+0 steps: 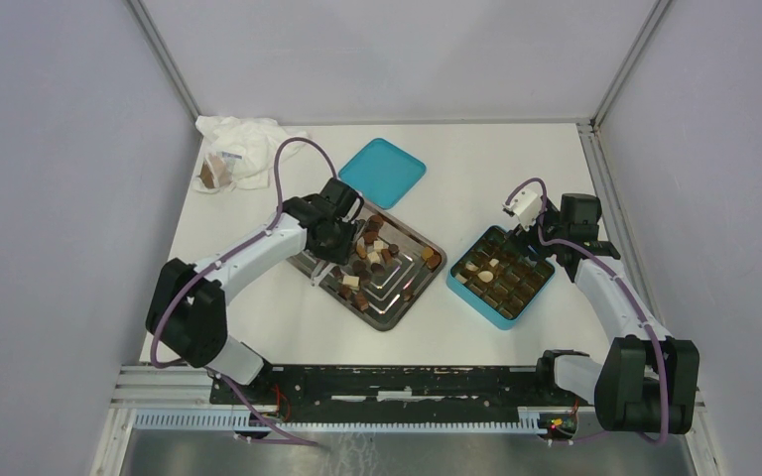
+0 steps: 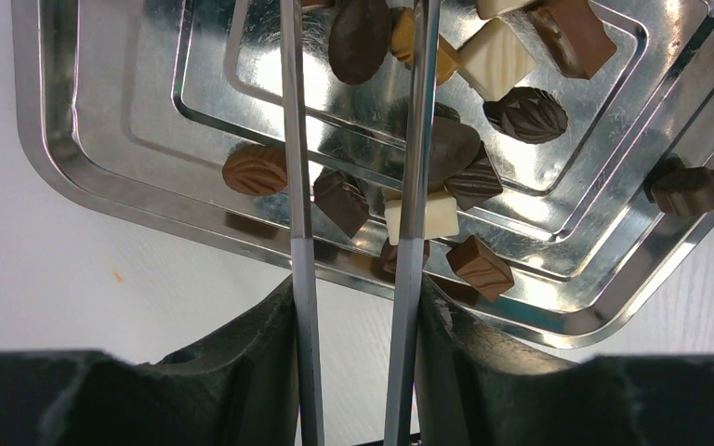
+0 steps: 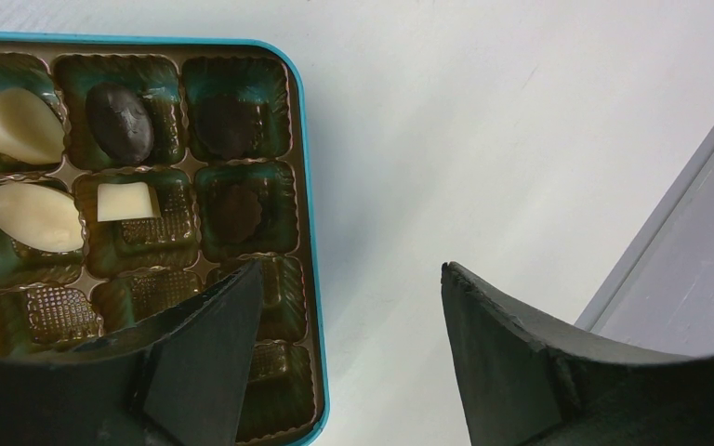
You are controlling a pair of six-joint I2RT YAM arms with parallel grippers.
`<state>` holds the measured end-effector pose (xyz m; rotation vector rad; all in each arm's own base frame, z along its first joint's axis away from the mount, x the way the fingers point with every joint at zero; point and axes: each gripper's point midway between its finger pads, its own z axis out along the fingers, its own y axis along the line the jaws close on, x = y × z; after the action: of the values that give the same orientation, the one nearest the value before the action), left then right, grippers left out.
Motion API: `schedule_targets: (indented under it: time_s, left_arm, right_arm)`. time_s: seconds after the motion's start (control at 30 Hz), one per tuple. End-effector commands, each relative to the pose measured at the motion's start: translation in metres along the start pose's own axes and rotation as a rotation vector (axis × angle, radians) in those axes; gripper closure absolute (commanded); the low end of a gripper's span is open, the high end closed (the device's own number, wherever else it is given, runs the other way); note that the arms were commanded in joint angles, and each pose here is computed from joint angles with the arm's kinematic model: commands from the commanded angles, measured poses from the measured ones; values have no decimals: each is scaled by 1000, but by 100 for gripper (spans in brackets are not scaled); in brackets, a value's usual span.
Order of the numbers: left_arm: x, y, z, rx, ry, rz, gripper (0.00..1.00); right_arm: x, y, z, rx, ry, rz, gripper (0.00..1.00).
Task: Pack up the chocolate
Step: Pick up the fake chocolate from the plate.
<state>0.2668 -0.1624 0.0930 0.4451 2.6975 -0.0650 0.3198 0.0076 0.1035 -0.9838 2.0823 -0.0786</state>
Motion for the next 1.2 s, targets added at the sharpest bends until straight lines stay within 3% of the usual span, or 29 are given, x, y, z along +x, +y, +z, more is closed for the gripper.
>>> schedule_targets:
  time_s: [0.0, 0.33, 0.43, 0.53, 0.7, 0.93, 1.17]
  left_arm:
    - [-25, -2, -5, 19, -59, 40, 51]
    - [-24, 0, 3, 17, -34, 38, 55]
    - [-25, 0, 3, 23, -35, 37, 62]
    - [-25, 0, 0, 19, -44, 30, 83]
    - [-25, 1, -13, 27, -79, 11, 97]
    - [-21, -18, -48, 180, -182, -11, 98]
    - [-10, -63, -88, 469, -257, 32, 98]
  right_arm:
    - [-6, -1, -2, 6, -24, -7, 24]
    - [-6, -1, -2, 4, -26, -9, 24]
    - [-6, -1, -2, 3, -26, -8, 24]
    - [-6, -1, -2, 3, -26, -8, 24]
    - [-6, 0, -2, 1, -28, -10, 24]
    - [-8, 0, -3, 1, -33, -11, 24]
    - [-9, 1, -3, -6, -40, -11, 24]
